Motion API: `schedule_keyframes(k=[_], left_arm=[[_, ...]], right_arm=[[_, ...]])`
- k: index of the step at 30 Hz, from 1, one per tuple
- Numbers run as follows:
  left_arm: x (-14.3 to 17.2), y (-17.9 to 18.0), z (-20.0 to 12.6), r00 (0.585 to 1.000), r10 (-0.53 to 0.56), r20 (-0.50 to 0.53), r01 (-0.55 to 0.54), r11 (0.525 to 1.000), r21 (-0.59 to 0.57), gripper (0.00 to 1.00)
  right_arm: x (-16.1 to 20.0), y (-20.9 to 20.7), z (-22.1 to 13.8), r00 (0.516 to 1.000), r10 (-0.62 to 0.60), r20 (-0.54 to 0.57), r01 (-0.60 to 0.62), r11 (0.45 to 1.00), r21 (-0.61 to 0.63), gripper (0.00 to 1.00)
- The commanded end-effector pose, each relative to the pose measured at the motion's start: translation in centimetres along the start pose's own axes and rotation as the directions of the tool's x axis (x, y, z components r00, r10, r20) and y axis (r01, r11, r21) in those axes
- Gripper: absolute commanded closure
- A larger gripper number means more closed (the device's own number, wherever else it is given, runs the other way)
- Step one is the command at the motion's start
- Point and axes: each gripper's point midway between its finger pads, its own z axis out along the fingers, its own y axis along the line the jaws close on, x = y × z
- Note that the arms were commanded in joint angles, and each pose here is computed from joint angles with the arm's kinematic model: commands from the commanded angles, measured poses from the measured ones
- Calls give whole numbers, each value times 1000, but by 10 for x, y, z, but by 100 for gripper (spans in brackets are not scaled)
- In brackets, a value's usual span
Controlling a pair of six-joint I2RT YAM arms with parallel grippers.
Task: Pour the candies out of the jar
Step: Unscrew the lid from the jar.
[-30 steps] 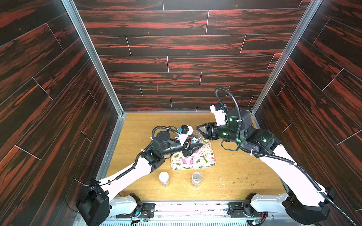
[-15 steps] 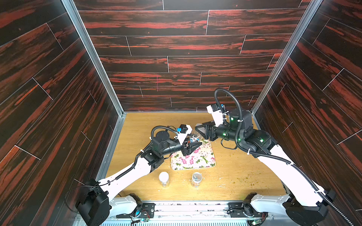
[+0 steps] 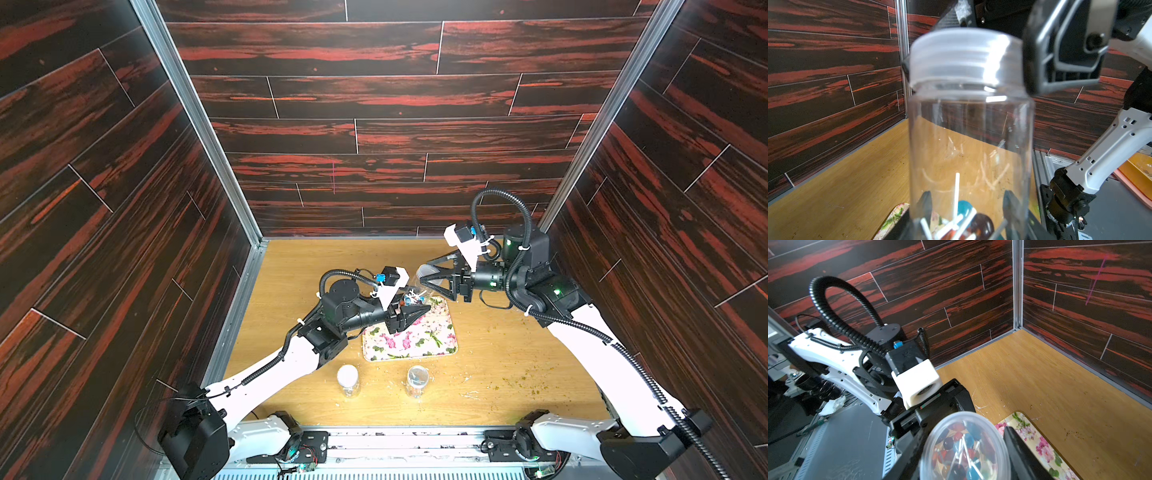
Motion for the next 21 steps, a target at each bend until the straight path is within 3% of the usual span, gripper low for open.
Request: schedule_keyframes(k=[1,9,19,21], left_arm=[[-19,-6,-8,999,10,52,-10,1000,9,57],[-22,-8,-12,998,18,55,-18,1000,1,57],[-22,-6,-13,998,22,62,-22,1000,-10,57],[-21,-5,-12,998,22,61,-21,1000,-13,57]], right_arm=[[-11,4,-5,989,-144,38,146,987,-64,43],[-13,-3,-3,989,-141,35,144,987,-76,40],[-16,3,-13,994,-106,35,107,994,-32,1],[-21,-1,-16,997,-64,43,64,998,8,1]])
